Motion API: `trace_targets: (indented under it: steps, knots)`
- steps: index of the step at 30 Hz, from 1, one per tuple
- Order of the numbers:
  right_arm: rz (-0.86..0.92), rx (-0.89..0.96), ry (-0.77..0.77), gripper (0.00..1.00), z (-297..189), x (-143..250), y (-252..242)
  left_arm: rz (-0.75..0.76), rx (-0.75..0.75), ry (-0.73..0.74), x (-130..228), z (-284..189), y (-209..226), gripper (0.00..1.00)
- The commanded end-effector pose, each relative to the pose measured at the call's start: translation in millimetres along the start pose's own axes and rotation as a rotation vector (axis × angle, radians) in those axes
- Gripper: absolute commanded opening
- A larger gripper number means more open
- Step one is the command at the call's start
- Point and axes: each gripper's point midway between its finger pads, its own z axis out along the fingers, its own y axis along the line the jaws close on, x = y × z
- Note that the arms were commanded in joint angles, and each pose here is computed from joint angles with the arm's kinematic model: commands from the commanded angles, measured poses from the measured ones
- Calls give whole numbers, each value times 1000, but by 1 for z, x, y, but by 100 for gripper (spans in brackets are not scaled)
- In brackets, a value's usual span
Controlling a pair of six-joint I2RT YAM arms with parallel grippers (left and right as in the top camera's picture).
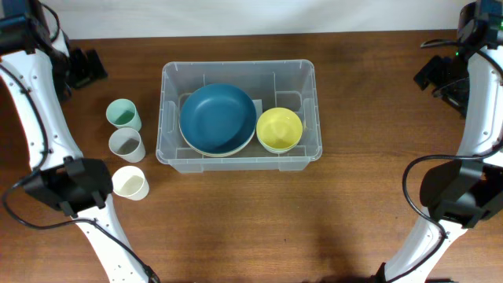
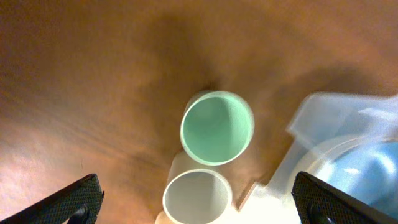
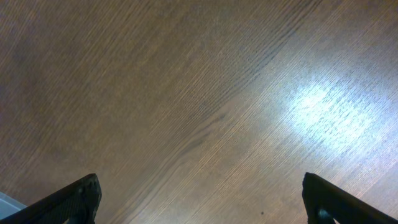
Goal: Pack container
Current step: 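Move left gripper to the mint green cup and grasp it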
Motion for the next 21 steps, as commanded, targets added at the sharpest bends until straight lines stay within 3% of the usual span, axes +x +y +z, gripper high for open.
trace_targets:
  steps: [1,7,21]
  knots:
    - [8,6,6,99,3,0,0,-9,-62,99,15,24,24,99]
    - [8,6,6,99,3,0,0,66,-69,153,21,54,30,100]
    - [9,6,6,99,3,0,0,73,-70,159,18,106,35,99]
